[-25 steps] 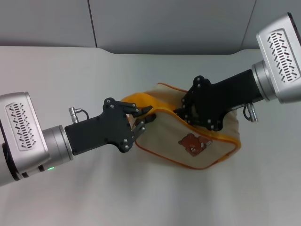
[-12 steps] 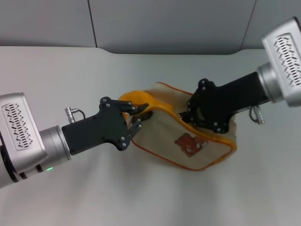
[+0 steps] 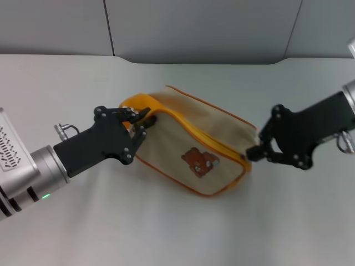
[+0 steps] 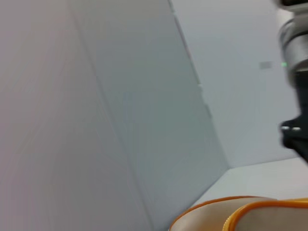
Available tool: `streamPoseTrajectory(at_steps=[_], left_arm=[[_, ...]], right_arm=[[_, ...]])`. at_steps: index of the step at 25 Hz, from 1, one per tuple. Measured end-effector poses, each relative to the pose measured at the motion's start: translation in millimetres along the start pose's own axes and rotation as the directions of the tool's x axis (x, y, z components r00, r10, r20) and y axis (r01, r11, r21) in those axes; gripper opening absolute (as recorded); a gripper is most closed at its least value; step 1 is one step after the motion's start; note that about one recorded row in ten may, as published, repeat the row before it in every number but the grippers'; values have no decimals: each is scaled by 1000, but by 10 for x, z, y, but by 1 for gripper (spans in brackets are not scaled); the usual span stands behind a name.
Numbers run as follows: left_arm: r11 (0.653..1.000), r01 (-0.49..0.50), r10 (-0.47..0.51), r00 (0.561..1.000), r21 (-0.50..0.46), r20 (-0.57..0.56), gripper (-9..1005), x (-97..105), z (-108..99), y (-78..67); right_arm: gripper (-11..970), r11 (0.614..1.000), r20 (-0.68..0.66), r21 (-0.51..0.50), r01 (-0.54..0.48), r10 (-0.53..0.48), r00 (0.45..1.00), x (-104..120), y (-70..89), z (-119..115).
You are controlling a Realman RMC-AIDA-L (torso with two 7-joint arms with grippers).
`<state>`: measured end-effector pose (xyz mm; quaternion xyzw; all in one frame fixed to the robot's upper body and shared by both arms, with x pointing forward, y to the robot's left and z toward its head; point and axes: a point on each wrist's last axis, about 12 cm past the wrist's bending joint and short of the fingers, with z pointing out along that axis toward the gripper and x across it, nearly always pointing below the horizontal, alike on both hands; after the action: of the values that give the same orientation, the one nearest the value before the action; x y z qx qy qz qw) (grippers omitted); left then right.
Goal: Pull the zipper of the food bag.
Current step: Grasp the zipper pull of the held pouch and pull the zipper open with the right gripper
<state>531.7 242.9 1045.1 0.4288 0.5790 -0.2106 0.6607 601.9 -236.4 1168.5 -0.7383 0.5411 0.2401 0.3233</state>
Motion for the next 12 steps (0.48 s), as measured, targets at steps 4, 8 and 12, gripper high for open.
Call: streamPoseTrajectory(at_steps=[4, 8, 12], left_arm=[[1000, 17, -17, 1000, -14, -16, 98, 27, -17, -6], [999, 46, -46, 999, -16, -17, 98, 43, -29, -39], [991, 128, -128, 992, -24, -20, 98, 75, -88, -100]], right_arm=[[11, 999, -8, 1, -48, 48, 999, 89, 73, -87], [14, 984, 35, 72, -161, 159, 987, 132, 55, -196], [17, 933, 117, 127, -336, 323, 939, 215, 27, -245]])
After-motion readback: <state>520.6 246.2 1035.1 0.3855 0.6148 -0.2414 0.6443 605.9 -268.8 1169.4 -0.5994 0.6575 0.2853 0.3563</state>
